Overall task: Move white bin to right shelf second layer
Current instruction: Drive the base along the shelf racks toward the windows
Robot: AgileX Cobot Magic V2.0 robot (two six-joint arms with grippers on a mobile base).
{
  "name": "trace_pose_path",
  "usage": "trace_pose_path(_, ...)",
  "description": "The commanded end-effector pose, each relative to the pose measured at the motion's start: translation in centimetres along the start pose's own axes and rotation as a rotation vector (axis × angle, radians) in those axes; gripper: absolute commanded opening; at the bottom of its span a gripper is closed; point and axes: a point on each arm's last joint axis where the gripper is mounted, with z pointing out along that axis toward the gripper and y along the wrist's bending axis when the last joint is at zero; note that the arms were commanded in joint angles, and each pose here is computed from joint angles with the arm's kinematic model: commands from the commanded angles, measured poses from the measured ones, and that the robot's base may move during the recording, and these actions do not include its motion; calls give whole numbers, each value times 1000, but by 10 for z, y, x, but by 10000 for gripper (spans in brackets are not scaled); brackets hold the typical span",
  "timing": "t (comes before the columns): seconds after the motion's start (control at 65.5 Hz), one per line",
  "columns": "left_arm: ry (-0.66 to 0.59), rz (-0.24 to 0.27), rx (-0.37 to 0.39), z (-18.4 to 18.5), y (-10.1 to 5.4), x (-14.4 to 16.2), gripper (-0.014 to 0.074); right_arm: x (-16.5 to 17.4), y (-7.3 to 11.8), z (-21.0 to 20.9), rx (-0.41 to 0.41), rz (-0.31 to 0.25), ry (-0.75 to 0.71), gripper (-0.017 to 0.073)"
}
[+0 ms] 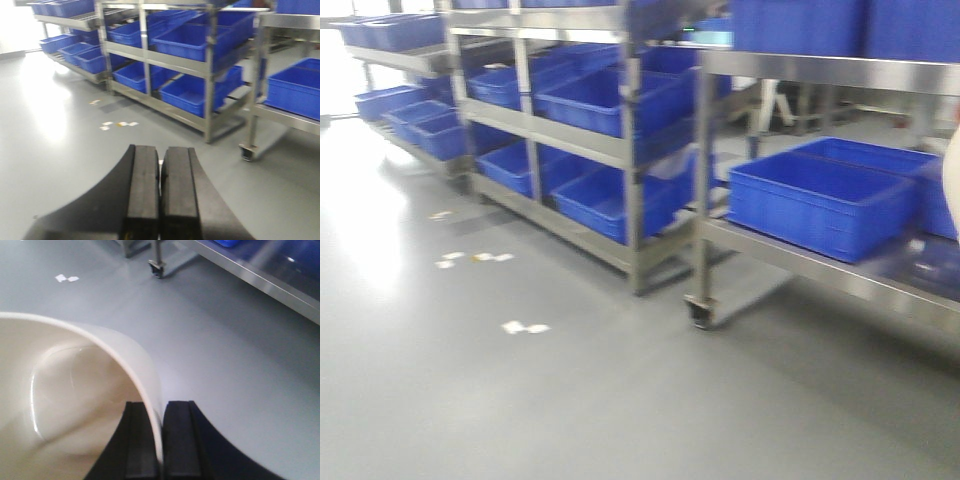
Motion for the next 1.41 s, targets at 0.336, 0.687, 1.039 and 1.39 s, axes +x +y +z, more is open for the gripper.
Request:
trace_pose_path(0.336,-65,-3,1,1,0,4,85,-15,1,-5,-11,-2,-114,48)
trace_pose_path(0.687,-65,-3,1,1,0,4,85,-15,1,-5,-11,-2,-114,48)
trace_pose_path(1.039,-65,-3,1,1,0,4,85,-15,1,-5,-11,-2,-114,48)
trace_pose_path(1.39,-65,-3,1,1,0,4,85,-15,1,-5,-11,-2,-114,48)
